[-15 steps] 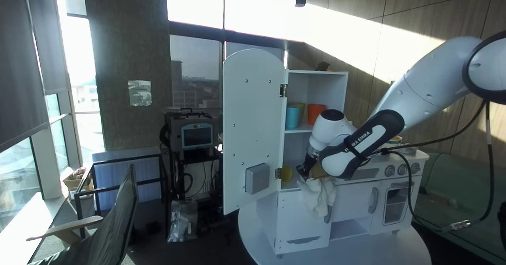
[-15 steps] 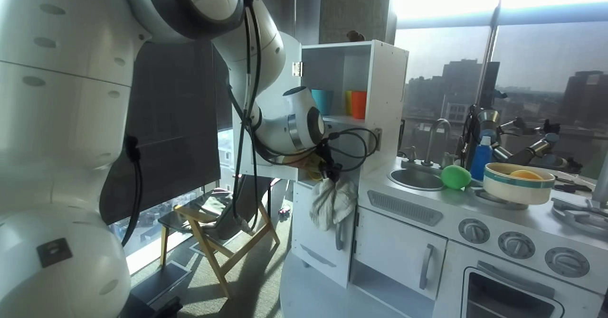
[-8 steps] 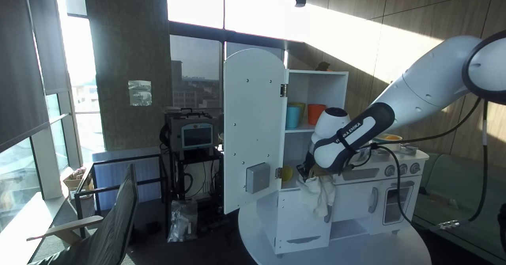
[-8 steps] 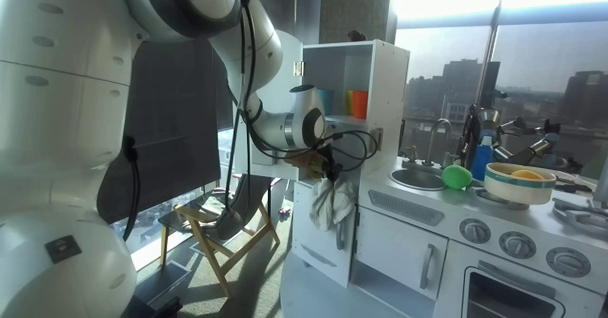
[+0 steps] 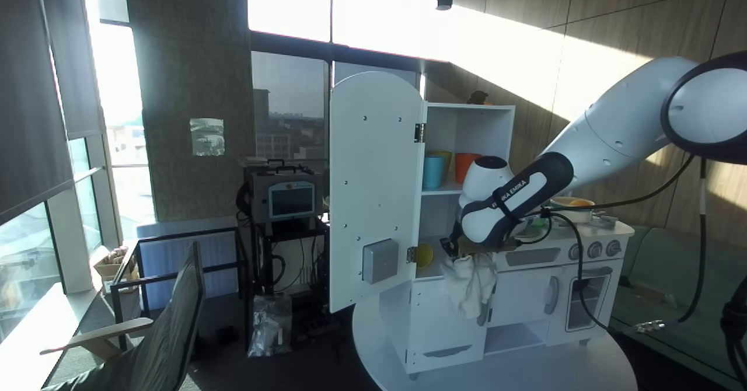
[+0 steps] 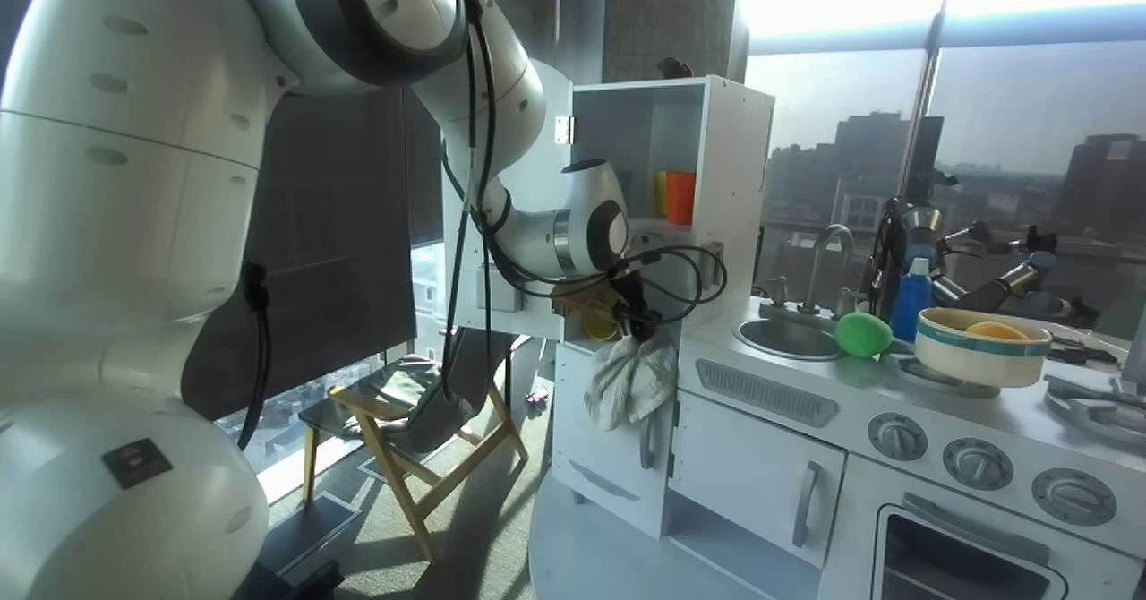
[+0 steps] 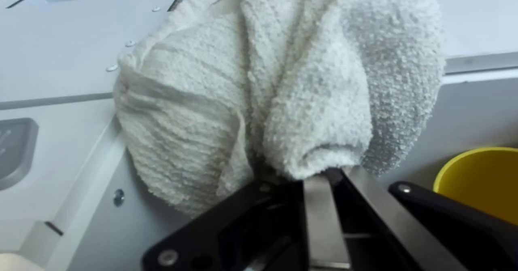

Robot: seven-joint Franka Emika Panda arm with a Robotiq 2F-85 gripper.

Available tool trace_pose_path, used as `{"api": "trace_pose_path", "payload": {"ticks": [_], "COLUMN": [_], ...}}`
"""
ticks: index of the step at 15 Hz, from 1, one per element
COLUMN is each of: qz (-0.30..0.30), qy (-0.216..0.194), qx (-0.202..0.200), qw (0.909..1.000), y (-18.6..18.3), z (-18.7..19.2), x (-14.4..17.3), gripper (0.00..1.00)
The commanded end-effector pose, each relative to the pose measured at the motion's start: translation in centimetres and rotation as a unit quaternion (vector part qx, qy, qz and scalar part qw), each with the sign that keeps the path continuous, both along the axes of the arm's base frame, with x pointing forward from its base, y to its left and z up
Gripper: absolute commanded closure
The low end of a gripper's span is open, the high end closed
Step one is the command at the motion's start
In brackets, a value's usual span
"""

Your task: Use the white towel to clean the side and bottom of the top cabinet

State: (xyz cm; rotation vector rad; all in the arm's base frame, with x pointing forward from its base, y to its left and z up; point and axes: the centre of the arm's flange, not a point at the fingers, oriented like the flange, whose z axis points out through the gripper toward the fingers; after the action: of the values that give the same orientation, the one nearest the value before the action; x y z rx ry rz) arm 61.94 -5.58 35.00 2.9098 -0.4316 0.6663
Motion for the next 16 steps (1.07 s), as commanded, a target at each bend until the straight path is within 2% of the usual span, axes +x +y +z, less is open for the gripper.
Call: {"api": "trace_pose_path", "payload": {"ticks": [1, 3, 9, 12, 14, 16], "qz": [-0.065, -0.070, 0.009, 0.048, 0.053, 0.065], "qy": [-0.027, -0.001, 0.014, 0.006, 0.001, 0.000], "qx": [-0.021, -0.012, -0.009, -0.037, -0.050, -0.068], "qw": [0.9973, 0.9975, 0.9998, 0.9982, 0.9973, 0.9956], "y": [-5.4, -5.6, -0.8, 0.7, 1.8, 2.4], "z": [4.2, 3.9, 3.2, 4.3, 6.5, 6.7], "x": [2.9, 1.9, -0.2, 0.0, 0.5, 0.5], "gripper": [0.94, 0.94, 0.94, 0.94, 0.94, 0.94]}}
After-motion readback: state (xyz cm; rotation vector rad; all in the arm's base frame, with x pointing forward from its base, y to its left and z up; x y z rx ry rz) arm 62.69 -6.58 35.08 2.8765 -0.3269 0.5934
